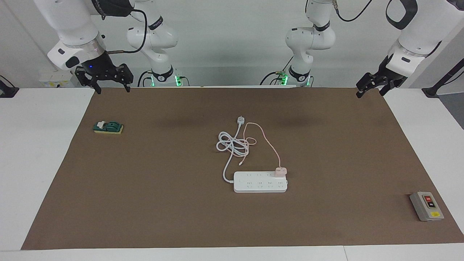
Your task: Plug charger into power strip
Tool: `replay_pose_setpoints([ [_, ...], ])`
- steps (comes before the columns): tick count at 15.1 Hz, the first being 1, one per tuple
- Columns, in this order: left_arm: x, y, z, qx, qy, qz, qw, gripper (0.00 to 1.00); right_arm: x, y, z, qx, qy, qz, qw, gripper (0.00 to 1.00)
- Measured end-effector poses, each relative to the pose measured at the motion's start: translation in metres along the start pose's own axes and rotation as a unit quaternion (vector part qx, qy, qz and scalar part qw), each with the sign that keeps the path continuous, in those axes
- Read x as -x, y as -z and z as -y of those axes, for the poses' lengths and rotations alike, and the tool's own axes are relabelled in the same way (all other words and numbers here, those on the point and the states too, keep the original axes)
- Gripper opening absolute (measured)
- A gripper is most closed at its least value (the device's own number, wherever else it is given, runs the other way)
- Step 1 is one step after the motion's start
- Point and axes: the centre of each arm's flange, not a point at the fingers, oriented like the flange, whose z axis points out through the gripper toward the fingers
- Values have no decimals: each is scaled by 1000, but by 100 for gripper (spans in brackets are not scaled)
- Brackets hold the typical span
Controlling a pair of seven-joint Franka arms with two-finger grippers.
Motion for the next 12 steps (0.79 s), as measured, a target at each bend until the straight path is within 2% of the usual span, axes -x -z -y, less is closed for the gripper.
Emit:
replay_pose_setpoints([
  [12,-2,-1,-3,-6,5,-5,1000,100,0,0,0,0,0,0,1000,100],
])
